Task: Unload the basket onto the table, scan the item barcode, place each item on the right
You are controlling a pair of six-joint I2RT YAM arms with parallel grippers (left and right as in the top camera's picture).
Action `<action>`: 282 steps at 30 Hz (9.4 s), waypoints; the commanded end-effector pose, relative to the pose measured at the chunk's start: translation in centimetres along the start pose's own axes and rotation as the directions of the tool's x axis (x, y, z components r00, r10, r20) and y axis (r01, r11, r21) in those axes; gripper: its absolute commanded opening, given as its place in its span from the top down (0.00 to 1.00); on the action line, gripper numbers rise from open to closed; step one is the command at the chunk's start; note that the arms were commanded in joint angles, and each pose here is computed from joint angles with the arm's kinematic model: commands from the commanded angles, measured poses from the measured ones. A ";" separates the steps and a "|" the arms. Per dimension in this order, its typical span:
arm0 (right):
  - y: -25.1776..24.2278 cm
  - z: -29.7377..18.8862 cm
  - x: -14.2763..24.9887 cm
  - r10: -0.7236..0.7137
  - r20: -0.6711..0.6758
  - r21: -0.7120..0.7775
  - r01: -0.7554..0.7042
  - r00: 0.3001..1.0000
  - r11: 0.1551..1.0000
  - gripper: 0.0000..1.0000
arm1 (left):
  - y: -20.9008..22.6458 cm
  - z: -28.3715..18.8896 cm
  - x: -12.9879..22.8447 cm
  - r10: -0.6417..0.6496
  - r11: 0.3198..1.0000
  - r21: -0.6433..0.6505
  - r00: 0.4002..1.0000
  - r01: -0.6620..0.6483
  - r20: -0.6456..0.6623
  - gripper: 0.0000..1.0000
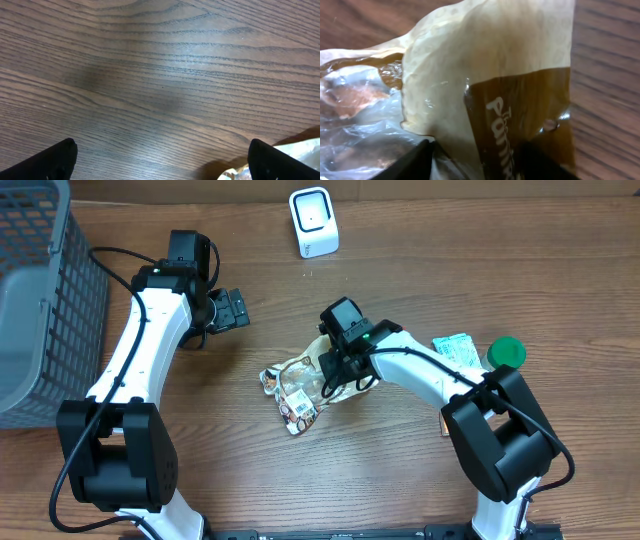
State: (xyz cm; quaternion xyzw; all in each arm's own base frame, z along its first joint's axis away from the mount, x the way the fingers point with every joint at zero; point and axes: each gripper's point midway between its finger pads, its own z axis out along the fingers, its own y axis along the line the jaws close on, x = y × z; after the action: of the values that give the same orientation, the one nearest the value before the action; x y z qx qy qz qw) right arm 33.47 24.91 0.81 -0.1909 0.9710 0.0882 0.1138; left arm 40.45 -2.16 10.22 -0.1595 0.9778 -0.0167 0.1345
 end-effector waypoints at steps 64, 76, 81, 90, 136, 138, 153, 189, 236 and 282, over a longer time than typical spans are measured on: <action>-3.2 -42.2 -25.1 -0.368 0.884 0.423 -0.157 0.287 0.893 0.96 | -0.2 -0.7 -0.5 0.019 1.000 0.004 1.000 -0.019 0.025 0.00; -6.2 -30.2 -31.2 -0.430 0.847 0.520 -0.318 0.312 0.793 0.96 | -0.1 -0.7 -0.5 0.019 1.000 0.003 1.000 -0.019 0.025 0.00; -7.5 -25.5 -32.4 -0.516 0.799 0.601 -0.382 0.308 0.703 0.96 | -0.1 -0.7 -0.5 0.020 1.000 0.003 0.999 -0.020 0.025 0.01; -8.7 -19.2 -32.7 -0.647 0.702 0.707 -0.397 0.298 0.585 0.96 | -0.1 -0.7 -0.5 0.019 1.000 0.003 1.000 -0.019 0.025 0.00; -8.7 -11.7 -32.1 -0.767 0.499 0.866 -0.253 0.403 0.431 0.96 | -0.1 -0.7 -0.5 0.020 1.000 0.003 0.999 -0.020 0.025 0.00; -8.1 -11.6 -32.0 -0.768 0.501 0.866 -0.249 0.400 0.434 0.96 | -0.1 -0.7 -0.5 0.020 1.000 0.003 0.999 -0.020 0.025 0.00; -4.1 -9.6 -30.2 -0.737 0.465 0.884 -0.215 0.492 0.415 0.96 | -0.1 -0.7 -0.5 0.019 1.000 0.003 1.000 -0.019 0.025 0.00; -6.5 -24.0 -17.9 -0.464 0.277 0.756 0.108 0.841 0.646 0.97 | -0.2 -0.7 -0.5 0.019 1.000 0.004 1.000 -0.019 0.025 0.00; -13.4 -16.8 -4.2 -0.092 -0.117 0.351 0.127 0.989 0.928 0.00 | -0.1 -0.7 -0.5 0.019 1.000 0.003 1.000 -0.019 0.025 0.00; -7.2 -55.4 17.7 -0.232 0.880 0.310 -0.132 0.414 0.941 0.00 | -0.2 -0.7 -0.5 0.019 1.000 0.004 1.000 -0.019 0.025 0.00</action>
State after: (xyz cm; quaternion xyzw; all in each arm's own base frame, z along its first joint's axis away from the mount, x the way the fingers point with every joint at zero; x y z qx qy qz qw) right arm 12.50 0.62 49.00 -0.1170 0.7622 -0.0115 0.6365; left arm 40.46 -2.16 10.22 -0.1595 0.9778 -0.0168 0.1347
